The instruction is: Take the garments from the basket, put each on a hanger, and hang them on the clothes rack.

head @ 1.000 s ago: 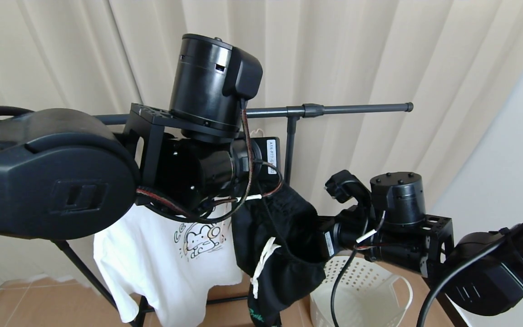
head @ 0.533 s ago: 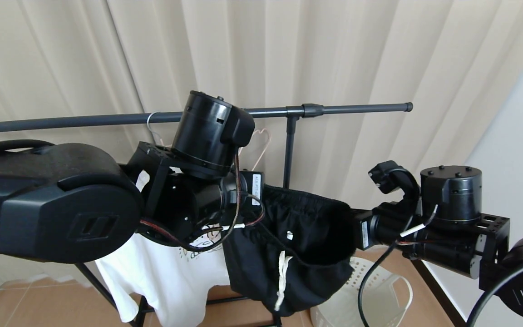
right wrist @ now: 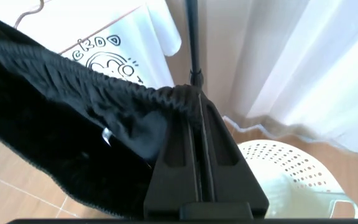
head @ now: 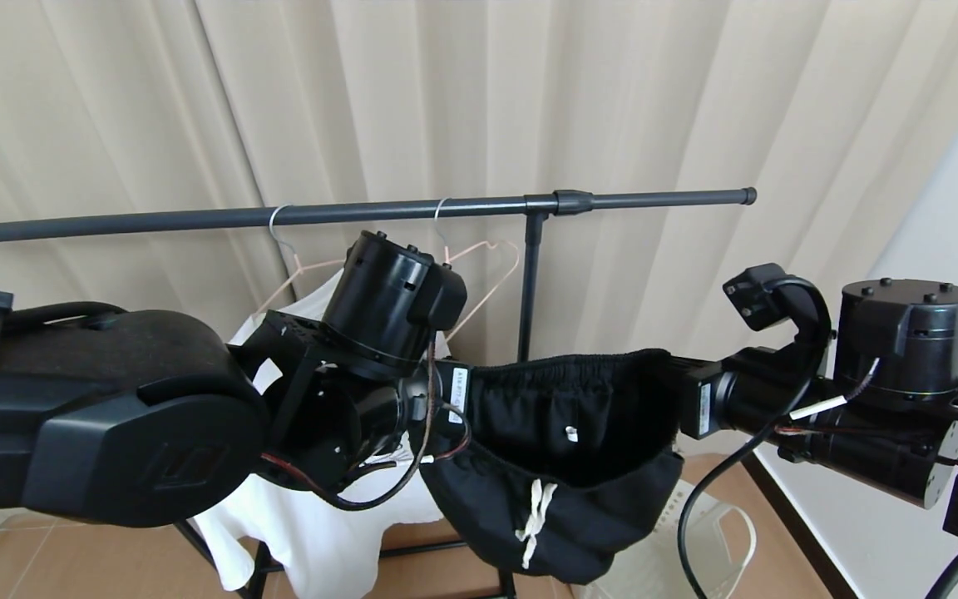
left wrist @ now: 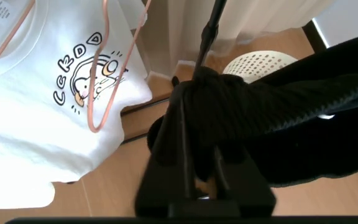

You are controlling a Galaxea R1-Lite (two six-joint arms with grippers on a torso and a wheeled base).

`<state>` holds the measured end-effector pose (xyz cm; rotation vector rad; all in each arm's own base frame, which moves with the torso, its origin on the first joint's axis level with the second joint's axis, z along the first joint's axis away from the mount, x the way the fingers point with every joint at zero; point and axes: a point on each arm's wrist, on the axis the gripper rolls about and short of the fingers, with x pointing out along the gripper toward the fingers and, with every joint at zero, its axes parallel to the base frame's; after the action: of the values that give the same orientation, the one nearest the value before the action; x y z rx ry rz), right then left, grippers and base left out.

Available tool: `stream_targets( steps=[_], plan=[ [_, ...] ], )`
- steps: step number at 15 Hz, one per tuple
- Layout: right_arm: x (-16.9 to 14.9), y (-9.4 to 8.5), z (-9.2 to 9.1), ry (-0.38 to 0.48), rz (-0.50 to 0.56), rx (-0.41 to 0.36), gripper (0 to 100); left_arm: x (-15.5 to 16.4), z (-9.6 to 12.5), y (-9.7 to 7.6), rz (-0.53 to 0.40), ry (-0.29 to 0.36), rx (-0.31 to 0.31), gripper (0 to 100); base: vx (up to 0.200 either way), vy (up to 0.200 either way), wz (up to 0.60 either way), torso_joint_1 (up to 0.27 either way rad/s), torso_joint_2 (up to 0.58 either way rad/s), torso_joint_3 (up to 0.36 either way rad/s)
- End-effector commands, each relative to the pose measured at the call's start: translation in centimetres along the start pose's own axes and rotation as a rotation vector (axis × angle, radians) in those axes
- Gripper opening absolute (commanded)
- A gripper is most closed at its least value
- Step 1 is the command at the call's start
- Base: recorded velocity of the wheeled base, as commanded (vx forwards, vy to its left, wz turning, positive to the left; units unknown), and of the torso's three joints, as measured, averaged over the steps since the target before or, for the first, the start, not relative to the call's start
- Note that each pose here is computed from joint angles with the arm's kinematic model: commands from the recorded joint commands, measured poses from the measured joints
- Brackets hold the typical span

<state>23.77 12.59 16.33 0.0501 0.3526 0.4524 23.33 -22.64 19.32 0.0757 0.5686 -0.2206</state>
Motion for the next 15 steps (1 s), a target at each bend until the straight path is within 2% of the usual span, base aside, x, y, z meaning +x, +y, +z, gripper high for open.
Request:
stream_targets(
  steps=[1, 5, 9, 10, 13, 15],
  plan=[
    [-0.3, 0.0, 0.2, -0.012, 0.002, 0.0, 0, -0.3, -0.3, 0.2, 0.0, 0.005, 0.006, 100, 0.0, 0.0, 0.0, 0.0, 0.0, 0.0],
    [-0.3, 0.1, 0.1, -0.008, 0.002, -0.001, 0, -1.8, -0.7, 1.2, -0.002, 0.001, 0.058, 100, 0.0, 0.0, 0.0, 0.0, 0.0, 0.0],
    [-0.3, 0.1, 0.1, -0.009, 0.002, -0.001, 0, -2.8, -0.6, 1.9, -0.002, -0.016, 0.082, 100, 0.0, 0.0, 0.0, 0.0, 0.0, 0.0],
    [-0.3, 0.1, 0.1, -0.008, 0.002, -0.001, 0, -3.2, -0.6, 2.1, -0.017, -0.019, 0.091, 100, 0.0, 0.0, 0.0, 0.0, 0.0, 0.0],
    [-0.3, 0.0, 0.1, -0.006, 0.0, 0.0, 0, -4.6, -0.9, 3.5, -0.175, 0.011, 0.119, 100, 0.0, 0.0, 0.0, 0.0, 0.0, 0.0],
    [-0.3, 0.0, 0.1, -0.006, 0.0, 0.0, 0, -4.5, -1.0, 4.3, -0.2, 0.023, 0.135, 100, 0.0, 0.0, 0.0, 0.0, 0.0, 0.0]
  ],
)
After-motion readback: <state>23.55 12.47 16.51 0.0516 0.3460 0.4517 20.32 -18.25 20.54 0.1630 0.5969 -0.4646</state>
